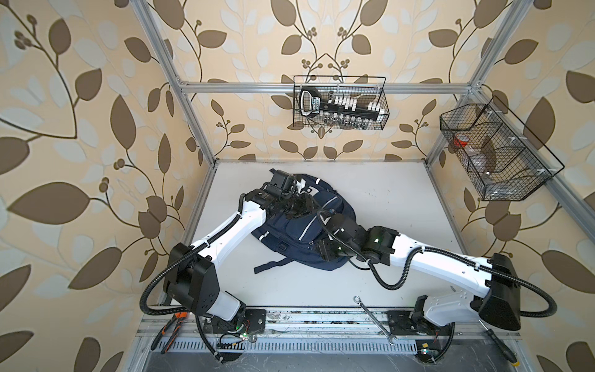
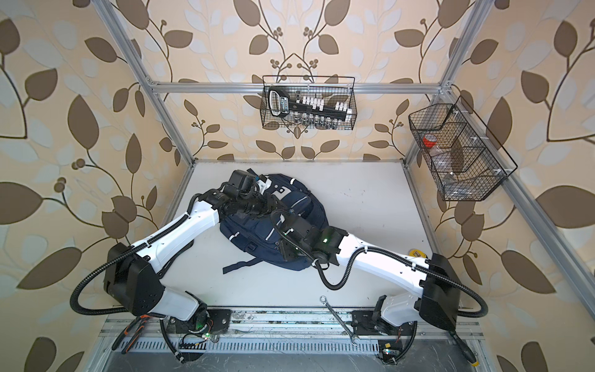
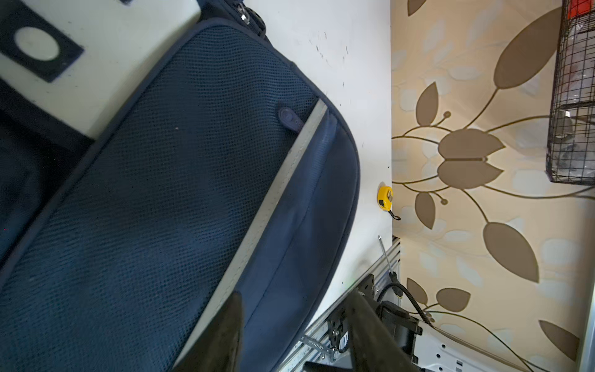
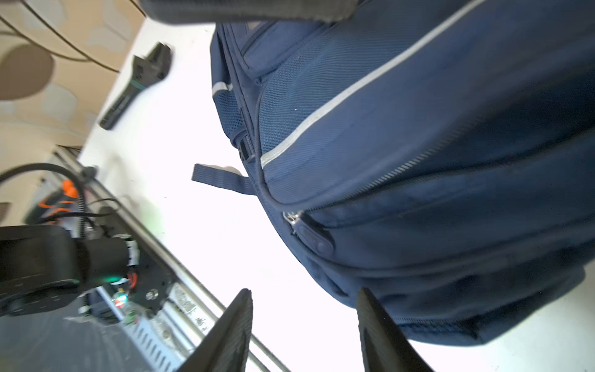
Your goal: Pack the student bag
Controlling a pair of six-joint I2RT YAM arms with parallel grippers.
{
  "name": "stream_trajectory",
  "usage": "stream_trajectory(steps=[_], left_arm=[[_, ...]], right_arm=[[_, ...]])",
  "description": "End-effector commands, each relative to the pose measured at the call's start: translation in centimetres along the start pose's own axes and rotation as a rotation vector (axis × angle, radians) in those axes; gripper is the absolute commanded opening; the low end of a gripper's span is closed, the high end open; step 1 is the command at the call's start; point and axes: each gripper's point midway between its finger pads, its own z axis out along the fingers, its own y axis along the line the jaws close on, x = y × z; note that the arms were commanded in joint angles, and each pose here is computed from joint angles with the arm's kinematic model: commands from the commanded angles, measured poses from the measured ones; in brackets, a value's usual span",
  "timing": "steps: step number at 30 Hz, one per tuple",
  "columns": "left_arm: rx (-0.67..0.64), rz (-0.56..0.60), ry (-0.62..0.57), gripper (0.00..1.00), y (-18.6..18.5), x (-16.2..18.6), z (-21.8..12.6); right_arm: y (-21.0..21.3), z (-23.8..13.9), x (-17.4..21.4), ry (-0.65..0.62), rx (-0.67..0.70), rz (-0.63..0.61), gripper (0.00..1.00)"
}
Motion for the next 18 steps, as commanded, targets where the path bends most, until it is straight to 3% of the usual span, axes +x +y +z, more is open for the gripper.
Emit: stream_trajectory(steps=[1,6,9,12,18], left_arm=[[-0.025,-0.063,-0.101,0.51,0.7,-1.3,-3.3],[-0.024,-0.169,-0.101,0.44,3.2,-1.0,-3.9],[-0.012,-0.179,-0.103,0.43,3.6,-0.6,-4.0],[-0.014,-0.185,-0.098,0.44,3.9,-0.3,-4.0],[-0.022,-0.197,-0.096,0.43,4.6,0.1,-4.0]], right_arm=[[-0.2,0.4,-0.2,-0.002,0.111,-0.106,0.52],[0.2,1.4,0.2,0.02,0.203,-0.202,0.48],[-0.3,1.9,0.1,0.033,0.259,-0.23,0.47],[-0.3,2.7,0.3,0.049,0.267,-0.252,0.39],[-0.7,3.9,0.8,0.066,0.297,-0.276,0.37]])
